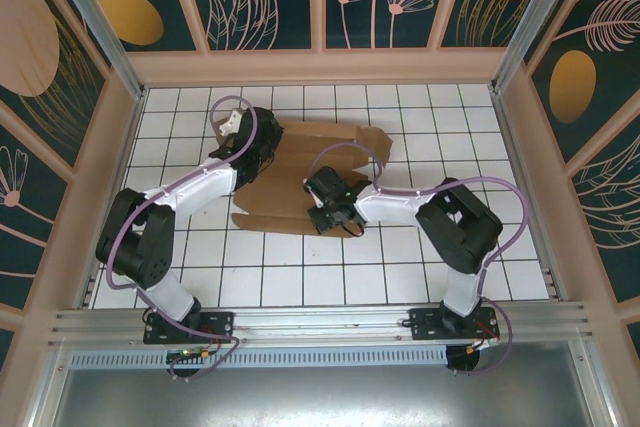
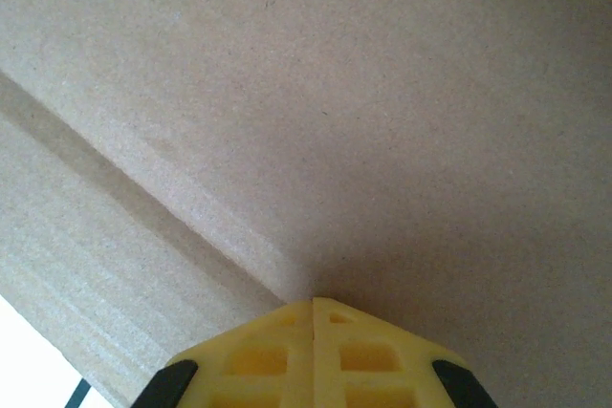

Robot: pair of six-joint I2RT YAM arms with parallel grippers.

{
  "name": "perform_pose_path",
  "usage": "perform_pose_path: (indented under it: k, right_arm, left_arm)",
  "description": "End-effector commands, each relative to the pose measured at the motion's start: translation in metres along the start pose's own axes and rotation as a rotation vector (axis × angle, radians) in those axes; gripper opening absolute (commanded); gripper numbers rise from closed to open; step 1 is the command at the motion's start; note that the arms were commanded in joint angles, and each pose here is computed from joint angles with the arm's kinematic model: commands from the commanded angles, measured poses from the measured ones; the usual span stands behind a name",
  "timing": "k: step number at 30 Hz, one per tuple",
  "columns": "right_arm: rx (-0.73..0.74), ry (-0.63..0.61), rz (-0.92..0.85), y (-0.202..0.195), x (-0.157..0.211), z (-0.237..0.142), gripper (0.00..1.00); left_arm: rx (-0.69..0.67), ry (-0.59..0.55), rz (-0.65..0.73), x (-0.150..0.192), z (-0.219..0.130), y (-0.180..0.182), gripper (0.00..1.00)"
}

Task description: Fold the paper box

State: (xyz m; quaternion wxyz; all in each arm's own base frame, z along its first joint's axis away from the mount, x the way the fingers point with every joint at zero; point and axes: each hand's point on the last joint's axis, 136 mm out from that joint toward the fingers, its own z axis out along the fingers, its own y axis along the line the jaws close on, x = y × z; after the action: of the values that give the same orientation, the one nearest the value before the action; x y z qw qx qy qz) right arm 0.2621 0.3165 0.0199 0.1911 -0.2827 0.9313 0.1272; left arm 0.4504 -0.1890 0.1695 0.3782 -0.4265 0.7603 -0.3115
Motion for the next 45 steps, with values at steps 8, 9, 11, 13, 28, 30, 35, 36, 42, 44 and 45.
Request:
perform_pose_path:
  k: [8,9,11,13,28,30,35,36,42,44,45]
  right_arm:
    - [-0.007,0.183,0.078,-0.022,0.067,-0.024,0.00]
    - [-0.011,0.177,0.084,-0.023,0.065,-0.024,0.00]
    - [-0.014,0.163,0.087,-0.023,0.061,-0.025,0.00]
    - [-0.006,0.149,0.090,-0.024,0.055,-0.026,0.03]
    - [-0.128,-0.391,0.377,-0.076,-0.106,-0.172,0.56]
    - [-0.096,-0.421,0.476,-0.100,-0.122,-0.183,0.56]
    - [-0.043,-0.412,0.610,-0.128,-0.139,-0.177,0.57]
    - [-0.026,-0.397,0.621,-0.131,-0.139,-0.173,0.57]
    - [-0.069,-0.357,0.638,-0.127,-0.136,-0.149,0.58]
    - [-0.094,-0.344,0.638,-0.123,-0.136,-0.143,0.58]
    - [-0.096,-0.335,0.637,-0.122,-0.136,-0.139,0.59]
  left_arm:
    - [-0.148,-0.064,0.041,0.001,-0.019,0.037,0.00]
    - [-0.150,-0.064,0.048,0.002,-0.019,0.038,0.00]
    - [-0.151,-0.054,0.056,0.006,-0.018,0.042,0.00]
    - [-0.143,-0.038,0.059,0.010,-0.018,0.045,0.00]
    - [-0.100,-0.014,0.076,0.020,-0.031,0.056,0.00]
    - [-0.104,-0.006,0.077,0.021,-0.028,0.054,0.00]
    - [-0.108,0.003,0.071,0.023,-0.026,0.052,0.00]
    - [-0.109,0.004,0.070,0.023,-0.027,0.053,0.00]
    - [-0.103,0.006,0.068,0.023,-0.030,0.053,0.00]
    - [-0.104,0.006,0.066,0.023,-0.031,0.054,0.00]
    - [-0.104,0.006,0.067,0.023,-0.031,0.055,0.00]
